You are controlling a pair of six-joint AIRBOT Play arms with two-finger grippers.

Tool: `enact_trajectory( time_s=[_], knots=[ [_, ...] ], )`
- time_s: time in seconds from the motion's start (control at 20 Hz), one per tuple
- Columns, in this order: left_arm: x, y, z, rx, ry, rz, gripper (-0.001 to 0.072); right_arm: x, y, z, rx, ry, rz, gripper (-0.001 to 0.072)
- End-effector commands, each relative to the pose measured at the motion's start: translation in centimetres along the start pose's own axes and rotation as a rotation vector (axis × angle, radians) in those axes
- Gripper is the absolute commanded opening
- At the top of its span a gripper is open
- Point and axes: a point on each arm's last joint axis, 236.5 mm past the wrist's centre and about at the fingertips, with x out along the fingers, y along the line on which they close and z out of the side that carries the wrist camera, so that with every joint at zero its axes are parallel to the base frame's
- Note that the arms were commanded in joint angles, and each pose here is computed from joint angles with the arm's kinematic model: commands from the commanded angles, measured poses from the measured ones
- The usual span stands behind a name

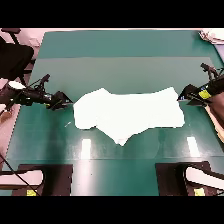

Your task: Fold the shirts.

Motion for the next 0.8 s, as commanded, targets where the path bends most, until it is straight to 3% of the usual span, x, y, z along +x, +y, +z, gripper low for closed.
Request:
enact_trajectory(
  time_s=[0.0,0.6,0.65,0.7,0.75],
  knots=[
    [1.9,1.0,0.8,0.005,-0.017,0.014,0.0541,-0.1,0.5,0.2,-0.014,-0.01,0.036,0.0612],
    [5.3,-0.3,0.1,0.031,0.015,0.013,0.0538,0.7,2.8,0.3,-0.09,-0.016,0.036,0.0612],
    [5.3,-0.3,0.1,0.039,0.015,0.013,0.0369,0.7,2.7,0.4,-0.089,-0.02,0.036,0.0612],
    [5.3,-0.3,0.1,0.069,0.013,0.011,0.0026,0.7,2.7,0.5,-0.088,-0.024,0.035,0.0611],
    [5.3,-0.5,0.2,0.093,0.009,0.001,0.0023,0.6,2.5,0.6,-0.083,-0.026,0.035,0.0612]
  ],
)
